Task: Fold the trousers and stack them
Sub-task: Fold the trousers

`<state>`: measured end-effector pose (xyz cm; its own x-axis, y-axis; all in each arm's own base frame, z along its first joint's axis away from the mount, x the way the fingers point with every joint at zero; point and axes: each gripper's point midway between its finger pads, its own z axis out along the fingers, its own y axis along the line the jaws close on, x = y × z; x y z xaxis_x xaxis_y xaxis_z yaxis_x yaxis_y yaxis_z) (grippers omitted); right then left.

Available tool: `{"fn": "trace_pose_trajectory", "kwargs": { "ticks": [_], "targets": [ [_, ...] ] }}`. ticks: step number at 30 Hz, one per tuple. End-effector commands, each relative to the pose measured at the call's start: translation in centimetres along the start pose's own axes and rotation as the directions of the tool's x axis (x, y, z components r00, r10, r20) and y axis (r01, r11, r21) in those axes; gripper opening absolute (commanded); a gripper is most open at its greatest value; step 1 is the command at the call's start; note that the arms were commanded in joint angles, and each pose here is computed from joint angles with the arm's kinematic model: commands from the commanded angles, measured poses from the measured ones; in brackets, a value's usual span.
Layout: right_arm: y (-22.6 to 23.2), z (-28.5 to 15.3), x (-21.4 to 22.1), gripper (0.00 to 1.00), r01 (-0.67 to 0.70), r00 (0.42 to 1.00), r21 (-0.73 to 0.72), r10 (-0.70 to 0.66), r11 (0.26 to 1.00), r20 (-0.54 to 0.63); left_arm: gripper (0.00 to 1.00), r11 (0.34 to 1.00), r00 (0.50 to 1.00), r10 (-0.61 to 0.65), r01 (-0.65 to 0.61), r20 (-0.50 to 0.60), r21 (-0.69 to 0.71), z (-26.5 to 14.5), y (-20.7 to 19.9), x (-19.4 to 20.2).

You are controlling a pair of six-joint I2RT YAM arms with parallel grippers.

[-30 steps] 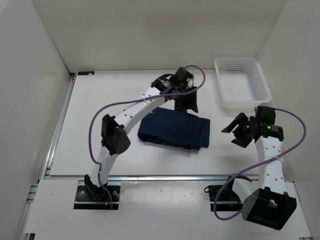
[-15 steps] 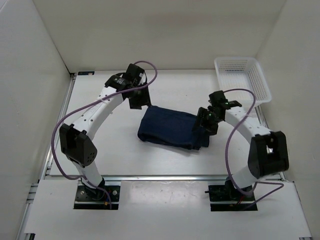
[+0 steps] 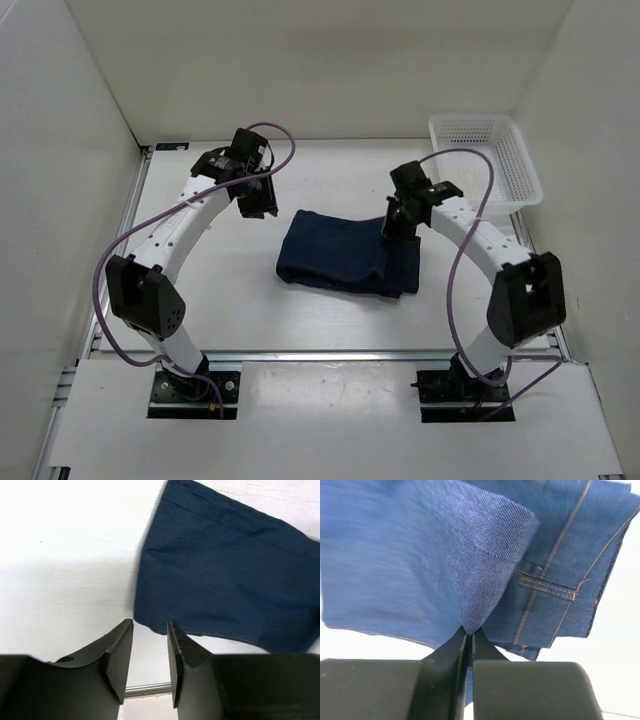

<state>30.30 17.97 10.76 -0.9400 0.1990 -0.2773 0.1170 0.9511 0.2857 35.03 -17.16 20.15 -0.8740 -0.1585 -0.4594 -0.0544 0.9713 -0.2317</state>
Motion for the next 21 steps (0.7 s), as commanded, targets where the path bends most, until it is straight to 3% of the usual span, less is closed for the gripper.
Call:
{"fn": "trace_pose_trajectory", "kwargs": {
  "ticks": [1, 8, 13, 21],
  "targets": [
    [1.0, -6.7, -3.9, 0.00, 0.025, 0.978, 0.005, -0.026, 1.000, 0.207, 0.44, 0.999, 0.998, 0.028, -0.029, 0.063, 0.020, -2.5, 0.4, -0.9],
    [-2.1, -10.1, -4.2, 0.00, 0.037, 0.949, 0.132, -0.076, 0.991, 0.305, 0.42, 0.994, 0.998, 0.057, -0.061, 0.039, 0.093, -2.1, -1.5, -0.2],
    [-7.7, -7.9, -3.8, 0.00, -0.028, 0.948, 0.349, -0.086, 0.937, 0.306, 0.40, 0.979, 0.992, 0.117, -0.108, -0.039, 0.171, 0.1, -3.9, 1.8],
    [-10.4, -6.6, -2.8, 0.00, -0.074, 0.960, 0.417, -0.048, 0.906, 0.275, 0.36, 0.970, 0.973, 0.185, -0.158, -0.140, 0.186, 3.9, -6.0, 4.4]
  ]
}}
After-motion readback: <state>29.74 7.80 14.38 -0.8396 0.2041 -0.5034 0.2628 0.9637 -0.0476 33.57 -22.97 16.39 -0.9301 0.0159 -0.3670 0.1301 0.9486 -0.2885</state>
